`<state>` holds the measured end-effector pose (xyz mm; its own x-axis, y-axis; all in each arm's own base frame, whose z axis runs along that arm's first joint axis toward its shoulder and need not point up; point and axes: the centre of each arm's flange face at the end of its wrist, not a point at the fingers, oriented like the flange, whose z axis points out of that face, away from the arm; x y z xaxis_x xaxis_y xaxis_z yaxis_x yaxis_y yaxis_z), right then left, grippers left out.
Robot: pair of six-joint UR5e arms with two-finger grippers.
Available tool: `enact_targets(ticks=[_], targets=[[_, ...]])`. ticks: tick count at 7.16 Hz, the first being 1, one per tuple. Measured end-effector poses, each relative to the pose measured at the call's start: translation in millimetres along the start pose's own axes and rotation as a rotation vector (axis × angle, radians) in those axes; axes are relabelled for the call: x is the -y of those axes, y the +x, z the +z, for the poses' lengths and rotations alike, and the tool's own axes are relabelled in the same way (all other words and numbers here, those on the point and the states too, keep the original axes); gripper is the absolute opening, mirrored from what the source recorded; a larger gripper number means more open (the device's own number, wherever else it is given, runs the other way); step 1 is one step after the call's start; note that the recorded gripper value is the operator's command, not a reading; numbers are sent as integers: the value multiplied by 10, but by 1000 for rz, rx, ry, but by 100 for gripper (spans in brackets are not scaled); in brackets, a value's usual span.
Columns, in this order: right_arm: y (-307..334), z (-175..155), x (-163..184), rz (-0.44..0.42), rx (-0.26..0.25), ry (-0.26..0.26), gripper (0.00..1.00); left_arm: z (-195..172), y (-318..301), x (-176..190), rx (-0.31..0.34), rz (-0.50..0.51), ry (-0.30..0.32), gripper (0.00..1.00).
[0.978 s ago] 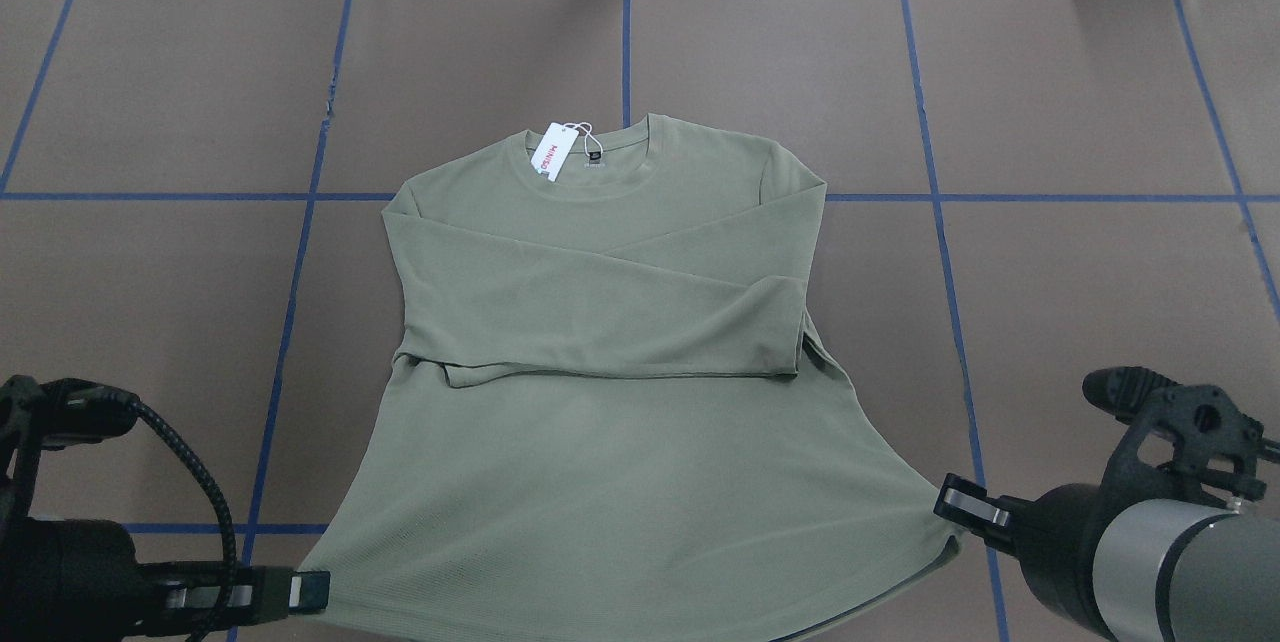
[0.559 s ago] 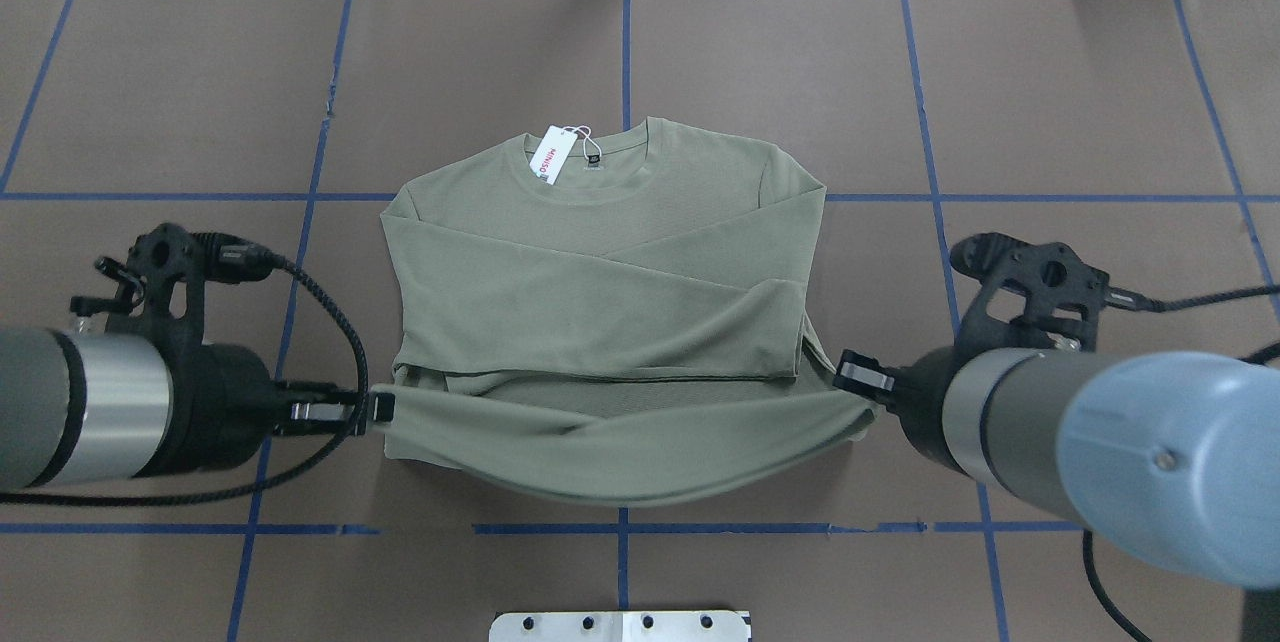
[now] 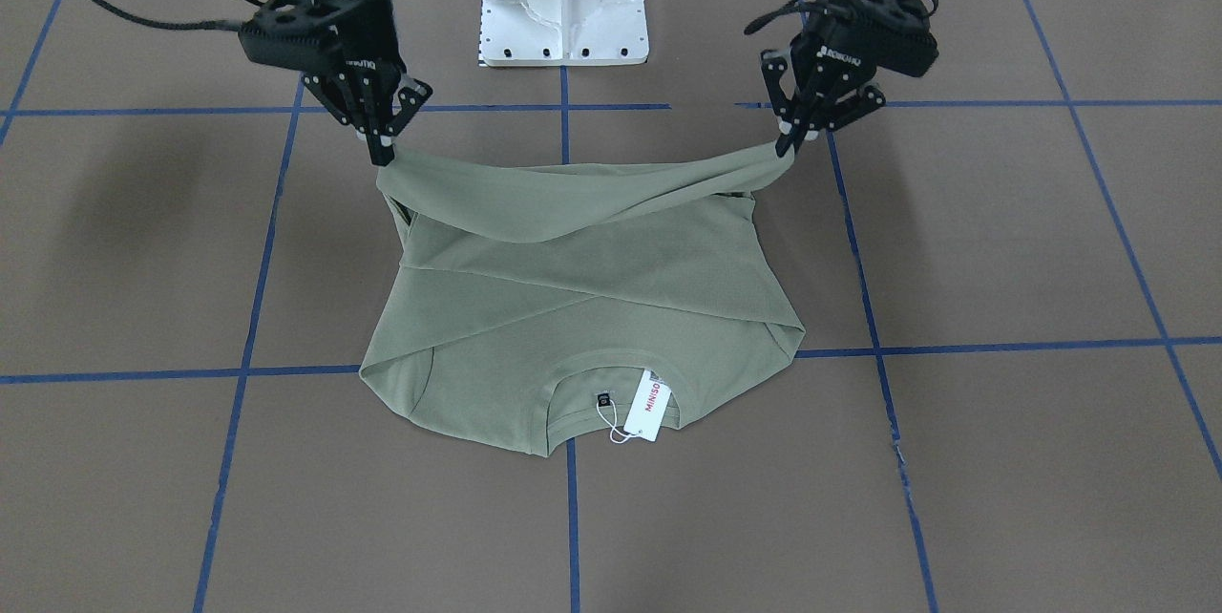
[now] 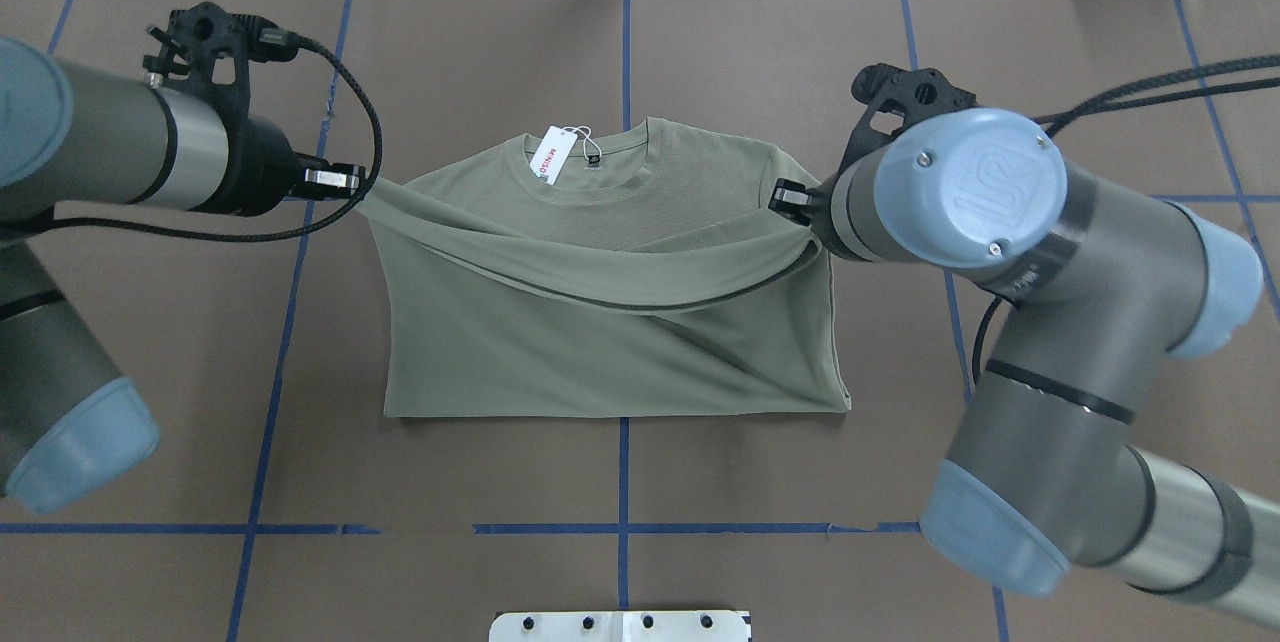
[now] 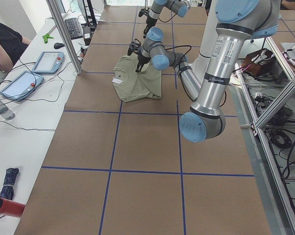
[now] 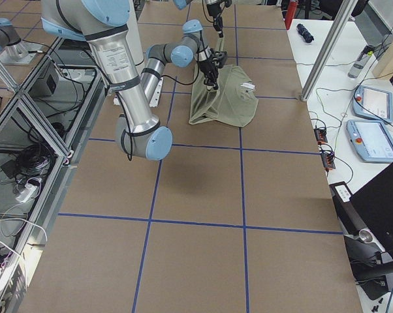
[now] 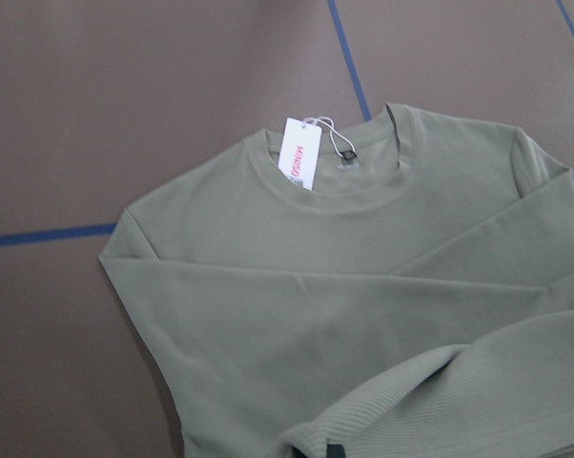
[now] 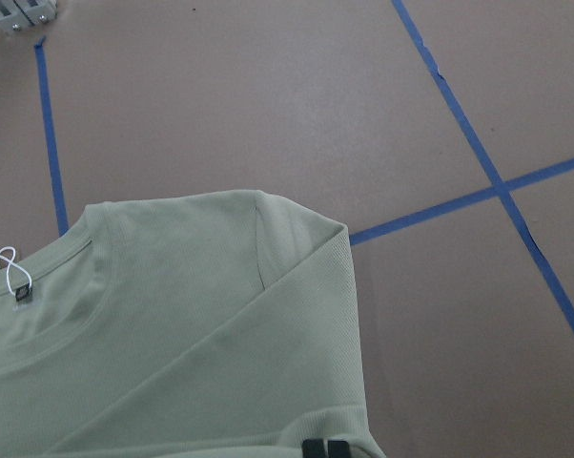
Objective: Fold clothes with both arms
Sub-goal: 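Lift the hem with both grippers and carry it over toward the collar, then release the hem at the collar and draw both grippers back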
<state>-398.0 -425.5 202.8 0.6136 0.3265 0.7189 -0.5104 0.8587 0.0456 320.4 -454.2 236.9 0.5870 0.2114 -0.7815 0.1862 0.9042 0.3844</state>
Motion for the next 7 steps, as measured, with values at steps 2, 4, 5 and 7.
enact_targets(ticks=[2,4,5,7], targets=[[-292,621,506,14,-32,40,0,625,-157,336,58,1,9,0],[-449,1275,856,23,-35,65,0,1235,-371,441,74,0,23,0],[-438,1449,1008,14,-46,72,0,1487,-491,464,93,1,34,0],[-360,1596,1207,2,-71,71,0,1768,-635,433,112,3,37,15]])
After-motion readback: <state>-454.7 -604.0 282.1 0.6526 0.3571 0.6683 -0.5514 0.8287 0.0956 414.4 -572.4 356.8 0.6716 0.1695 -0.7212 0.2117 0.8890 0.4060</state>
